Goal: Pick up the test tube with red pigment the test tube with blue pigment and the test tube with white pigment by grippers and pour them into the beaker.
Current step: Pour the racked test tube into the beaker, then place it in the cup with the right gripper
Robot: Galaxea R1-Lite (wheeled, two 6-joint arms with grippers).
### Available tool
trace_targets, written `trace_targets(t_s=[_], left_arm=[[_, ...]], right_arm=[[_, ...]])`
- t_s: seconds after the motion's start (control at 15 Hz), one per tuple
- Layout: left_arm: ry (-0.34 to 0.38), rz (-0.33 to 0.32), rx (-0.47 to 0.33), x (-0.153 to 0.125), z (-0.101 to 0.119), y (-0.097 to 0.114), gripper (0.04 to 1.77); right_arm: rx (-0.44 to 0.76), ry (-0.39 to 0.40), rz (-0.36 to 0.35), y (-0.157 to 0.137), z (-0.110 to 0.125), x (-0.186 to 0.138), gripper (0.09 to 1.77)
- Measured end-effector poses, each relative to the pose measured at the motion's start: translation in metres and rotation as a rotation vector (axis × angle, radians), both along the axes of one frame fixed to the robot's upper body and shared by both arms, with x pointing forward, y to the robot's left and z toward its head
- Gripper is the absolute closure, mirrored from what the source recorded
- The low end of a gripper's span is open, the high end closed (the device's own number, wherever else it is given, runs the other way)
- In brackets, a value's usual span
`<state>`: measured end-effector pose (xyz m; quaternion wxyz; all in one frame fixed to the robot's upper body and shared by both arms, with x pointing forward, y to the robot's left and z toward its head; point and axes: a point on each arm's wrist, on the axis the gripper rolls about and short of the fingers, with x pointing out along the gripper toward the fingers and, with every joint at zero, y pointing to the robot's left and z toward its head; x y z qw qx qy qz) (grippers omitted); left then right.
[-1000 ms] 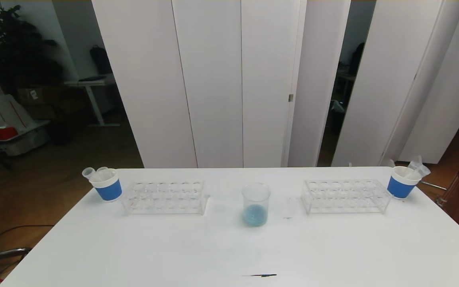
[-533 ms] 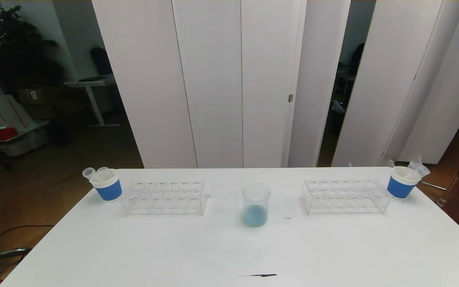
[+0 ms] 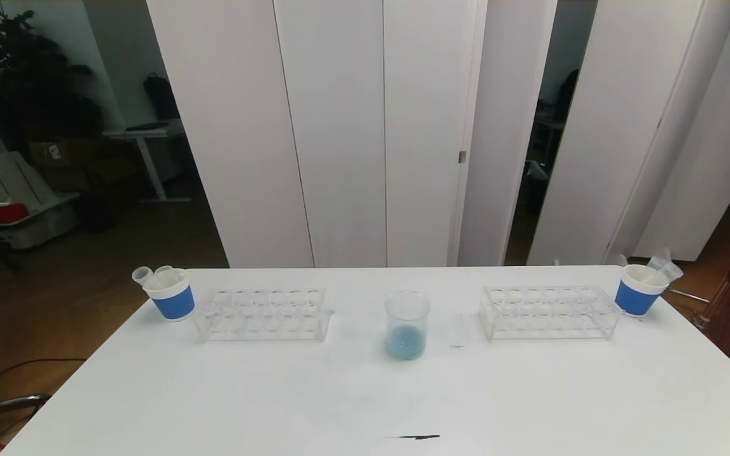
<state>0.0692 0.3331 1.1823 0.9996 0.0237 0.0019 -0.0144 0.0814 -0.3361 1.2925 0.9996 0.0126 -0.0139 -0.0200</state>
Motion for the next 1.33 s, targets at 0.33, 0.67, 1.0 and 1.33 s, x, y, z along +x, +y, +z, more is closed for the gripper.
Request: trace_targets(t_s=[0.33,0.67,1.0,1.33], left_arm=[[0.0,0.0,0.0,0.0,0.0,0.0,0.06],[0.0,0.0,0.0,0.0,0.0,0.0,0.06],[0.0,0.0,0.0,0.0,0.0,0.0,0.06],[0.0,0.0,0.0,0.0,0.0,0.0,0.06]], right_arm=[[0.001,0.054,0.025,0.0,-0.058,-0.008,0.11],[-0.002,0.069,0.04,0.0,-0.095,-0.013,0.11],[-0.009,0.062,0.034,-0.001,-0.108,-0.015,0.11],[-0.009,0.06,0.035,-0.001,-0.109,-0.015,0.11]])
